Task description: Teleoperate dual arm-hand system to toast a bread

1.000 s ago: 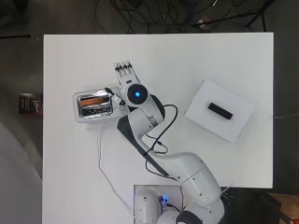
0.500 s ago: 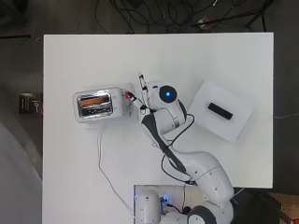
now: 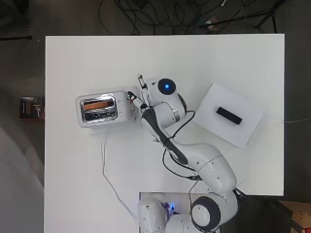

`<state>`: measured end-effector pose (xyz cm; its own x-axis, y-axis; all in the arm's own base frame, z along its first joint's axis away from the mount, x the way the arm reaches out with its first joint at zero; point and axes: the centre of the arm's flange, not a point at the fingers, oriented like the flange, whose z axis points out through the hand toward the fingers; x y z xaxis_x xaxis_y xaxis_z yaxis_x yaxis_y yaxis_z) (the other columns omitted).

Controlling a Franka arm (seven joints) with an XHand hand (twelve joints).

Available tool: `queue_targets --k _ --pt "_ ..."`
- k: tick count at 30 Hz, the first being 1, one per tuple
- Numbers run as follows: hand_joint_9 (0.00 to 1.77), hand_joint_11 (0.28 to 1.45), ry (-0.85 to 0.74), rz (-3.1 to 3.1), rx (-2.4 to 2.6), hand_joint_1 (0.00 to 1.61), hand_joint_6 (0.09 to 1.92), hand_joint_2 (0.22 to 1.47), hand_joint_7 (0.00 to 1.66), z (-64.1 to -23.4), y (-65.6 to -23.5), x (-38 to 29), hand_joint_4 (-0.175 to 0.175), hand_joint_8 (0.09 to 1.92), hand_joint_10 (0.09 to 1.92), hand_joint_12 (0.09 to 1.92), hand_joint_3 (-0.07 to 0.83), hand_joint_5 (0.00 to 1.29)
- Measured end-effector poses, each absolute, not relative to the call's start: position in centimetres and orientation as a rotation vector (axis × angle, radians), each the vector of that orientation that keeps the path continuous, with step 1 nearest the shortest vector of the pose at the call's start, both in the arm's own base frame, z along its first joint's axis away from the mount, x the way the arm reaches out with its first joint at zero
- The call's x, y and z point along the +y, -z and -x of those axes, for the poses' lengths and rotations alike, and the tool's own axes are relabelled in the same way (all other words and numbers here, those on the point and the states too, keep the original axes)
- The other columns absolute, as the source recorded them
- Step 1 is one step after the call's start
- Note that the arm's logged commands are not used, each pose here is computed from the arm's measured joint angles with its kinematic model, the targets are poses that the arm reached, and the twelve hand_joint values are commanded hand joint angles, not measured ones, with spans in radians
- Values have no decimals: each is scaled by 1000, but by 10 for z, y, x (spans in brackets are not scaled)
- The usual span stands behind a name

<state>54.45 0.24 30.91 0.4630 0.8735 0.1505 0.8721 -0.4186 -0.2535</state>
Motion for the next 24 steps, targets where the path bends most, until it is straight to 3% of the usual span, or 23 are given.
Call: queue_targets --k 3,5,9,12,15,17,22,23,24 --pt "1662 1301 -11 2423 -1470 0 87 1203 1434 -550 -302 -2 -89 1920 1920 1920 5 498" --pt "1579 1223 -9 2400 -1479 0 87 1207 1300 -552 -296 -1 -97 1920 1920 1920 3 446" --pt "1245 876 -6 2397 -1457 28 87 1192 923 -551 -275 -4 -113 1920 1920 1911 -3 306" --pt "1060 650 38 2341 -1482 73 87 1170 784 -550 -268 -5 -105 1902 1920 1771 -3 280" --pt "1112 686 52 2298 -1472 556 87 1267 818 -544 -247 -12 -79 1920 1920 1787 11 346" --pt "1164 733 65 2261 -1464 652 87 1281 853 -541 -237 -17 -74 1920 1920 1818 5 359" --pt "1227 789 46 2214 -1476 715 87 1265 935 -536 -219 -19 -76 1920 1920 1840 -4 352" --pt "1234 796 43 2213 -1478 639 87 1257 943 -536 -219 -19 -76 1920 1920 1840 -6 350" --pt "1119 712 43 2214 -1481 397 87 1205 847 -535 -219 -18 -72 1895 1920 1734 -15 340"
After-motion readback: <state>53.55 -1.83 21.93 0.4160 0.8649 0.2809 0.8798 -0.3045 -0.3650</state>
